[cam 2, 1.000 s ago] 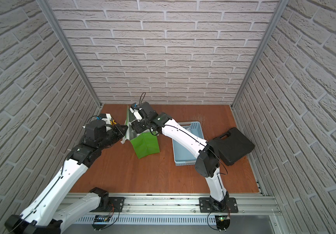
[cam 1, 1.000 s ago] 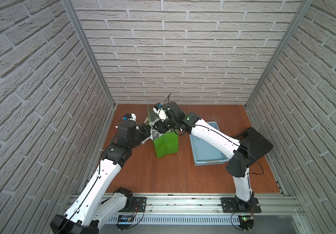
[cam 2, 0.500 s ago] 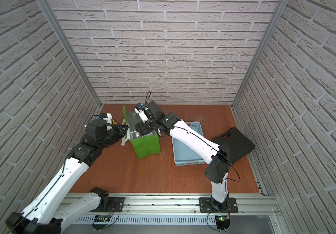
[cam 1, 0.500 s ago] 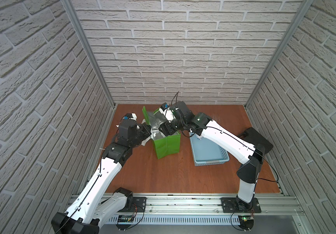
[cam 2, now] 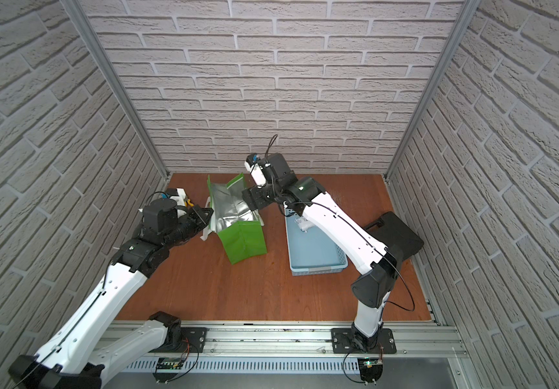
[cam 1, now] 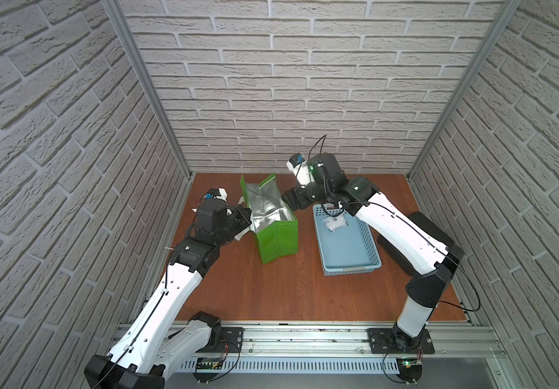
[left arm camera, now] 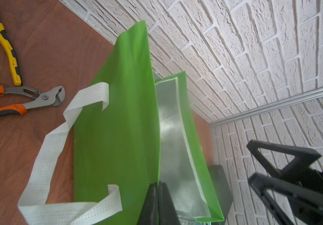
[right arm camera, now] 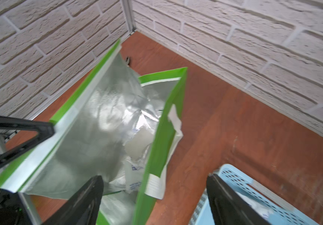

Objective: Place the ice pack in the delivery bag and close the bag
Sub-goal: Pick up the ice pack from the bin.

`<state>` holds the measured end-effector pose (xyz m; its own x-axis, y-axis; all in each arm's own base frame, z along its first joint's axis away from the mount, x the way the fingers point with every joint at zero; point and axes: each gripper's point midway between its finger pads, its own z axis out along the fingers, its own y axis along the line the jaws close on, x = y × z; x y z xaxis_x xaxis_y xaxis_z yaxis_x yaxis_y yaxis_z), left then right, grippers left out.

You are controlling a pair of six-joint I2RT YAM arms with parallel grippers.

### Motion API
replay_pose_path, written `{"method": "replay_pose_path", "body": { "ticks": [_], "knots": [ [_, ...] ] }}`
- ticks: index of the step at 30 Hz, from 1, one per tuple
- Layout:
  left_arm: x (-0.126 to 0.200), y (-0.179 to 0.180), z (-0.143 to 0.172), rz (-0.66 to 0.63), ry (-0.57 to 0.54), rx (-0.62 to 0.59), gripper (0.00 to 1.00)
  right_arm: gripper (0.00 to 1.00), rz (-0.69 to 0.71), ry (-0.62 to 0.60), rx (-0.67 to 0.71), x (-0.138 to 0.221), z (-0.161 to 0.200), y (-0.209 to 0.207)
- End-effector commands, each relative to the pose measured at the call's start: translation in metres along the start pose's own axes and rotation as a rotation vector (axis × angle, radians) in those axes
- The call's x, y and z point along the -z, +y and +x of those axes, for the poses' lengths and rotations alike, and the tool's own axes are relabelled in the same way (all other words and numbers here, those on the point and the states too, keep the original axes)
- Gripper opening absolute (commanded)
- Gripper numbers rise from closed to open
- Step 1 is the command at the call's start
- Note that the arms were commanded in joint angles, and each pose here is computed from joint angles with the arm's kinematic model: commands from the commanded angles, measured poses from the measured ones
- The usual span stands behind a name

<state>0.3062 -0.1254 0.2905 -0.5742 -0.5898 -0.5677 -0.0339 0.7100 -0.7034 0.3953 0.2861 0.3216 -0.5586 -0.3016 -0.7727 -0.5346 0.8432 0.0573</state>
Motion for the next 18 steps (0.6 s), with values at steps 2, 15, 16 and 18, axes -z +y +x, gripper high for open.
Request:
{"method": "replay_pose_path", "body": {
  "ticks": [2,15,16,18],
  "knots": [
    [0.01,-0.012,-0.011,0.04,-0.051,-0.027,0.0,0.88,0.119,0.007,-0.133,-0.008,0.026,-0.059],
    [0.012,-0.005,-0.007,0.024,-0.051,-0.032,0.0,0.93,0.475,0.071,-0.633,-0.075,0.161,-0.177],
    [0.012,-0.004,-0.006,0.022,-0.049,-0.031,0.0,0.93,0.502,0.072,-0.672,-0.08,0.169,-0.181],
    [0.012,-0.005,-0.006,0.023,-0.048,-0.031,0.0,0.93,0.534,0.079,-0.718,-0.087,0.179,-0.185]
  ]
}}
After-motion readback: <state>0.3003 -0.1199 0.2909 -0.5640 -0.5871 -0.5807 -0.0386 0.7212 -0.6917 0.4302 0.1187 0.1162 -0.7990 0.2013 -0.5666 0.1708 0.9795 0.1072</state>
